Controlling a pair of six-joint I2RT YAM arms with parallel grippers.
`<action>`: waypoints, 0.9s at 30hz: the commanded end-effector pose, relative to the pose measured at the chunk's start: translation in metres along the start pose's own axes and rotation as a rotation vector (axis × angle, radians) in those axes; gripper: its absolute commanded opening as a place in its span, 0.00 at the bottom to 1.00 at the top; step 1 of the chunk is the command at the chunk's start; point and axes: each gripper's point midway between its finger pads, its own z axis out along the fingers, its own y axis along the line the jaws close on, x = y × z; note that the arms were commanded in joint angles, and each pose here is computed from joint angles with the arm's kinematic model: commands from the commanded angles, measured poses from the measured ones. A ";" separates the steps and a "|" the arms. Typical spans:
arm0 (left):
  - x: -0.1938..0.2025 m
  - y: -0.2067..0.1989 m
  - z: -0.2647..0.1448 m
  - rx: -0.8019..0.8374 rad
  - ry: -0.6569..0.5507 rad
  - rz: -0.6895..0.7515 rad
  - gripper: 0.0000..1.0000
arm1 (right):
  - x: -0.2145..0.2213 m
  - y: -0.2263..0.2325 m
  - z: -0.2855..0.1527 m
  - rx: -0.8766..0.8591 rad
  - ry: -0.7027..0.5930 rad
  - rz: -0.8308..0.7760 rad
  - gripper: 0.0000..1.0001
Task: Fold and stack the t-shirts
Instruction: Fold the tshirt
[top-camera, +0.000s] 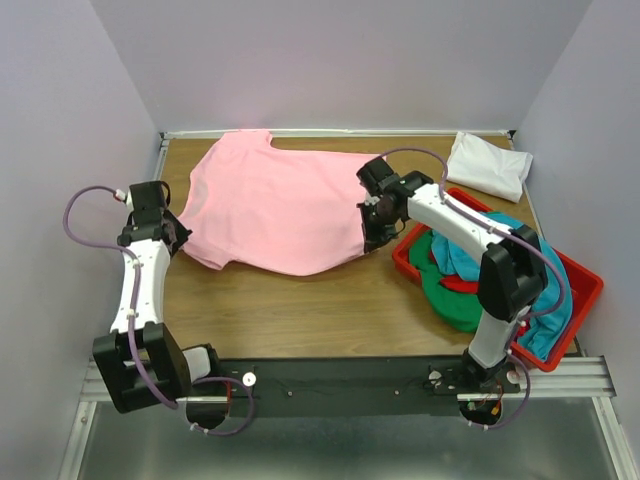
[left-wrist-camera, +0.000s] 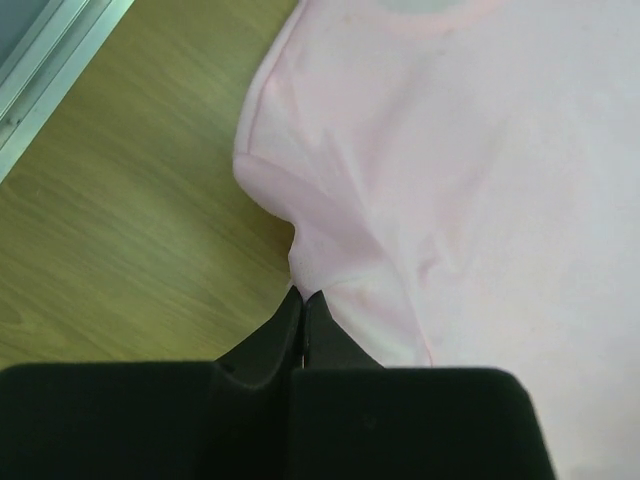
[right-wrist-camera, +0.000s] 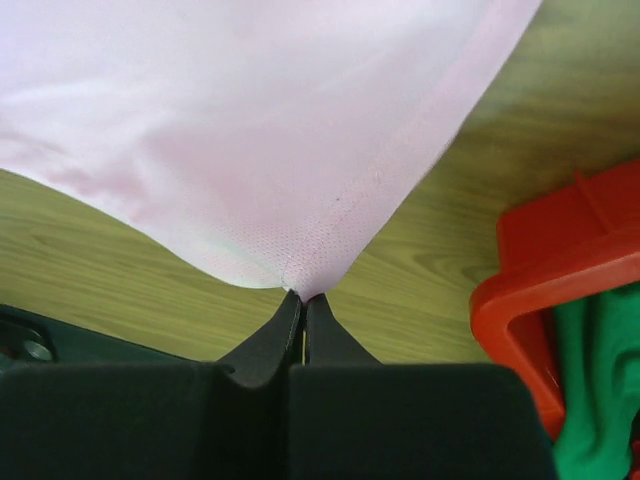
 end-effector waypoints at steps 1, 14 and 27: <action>-0.021 -0.030 0.005 0.119 -0.006 0.017 0.00 | -0.014 -0.005 0.006 0.061 0.009 0.043 0.02; -0.048 -0.084 0.047 0.241 0.045 0.098 0.00 | -0.067 -0.044 0.018 0.106 -0.037 0.136 0.02; -0.063 -0.114 0.080 0.300 0.083 0.131 0.00 | -0.090 -0.073 0.042 0.138 -0.019 0.176 0.02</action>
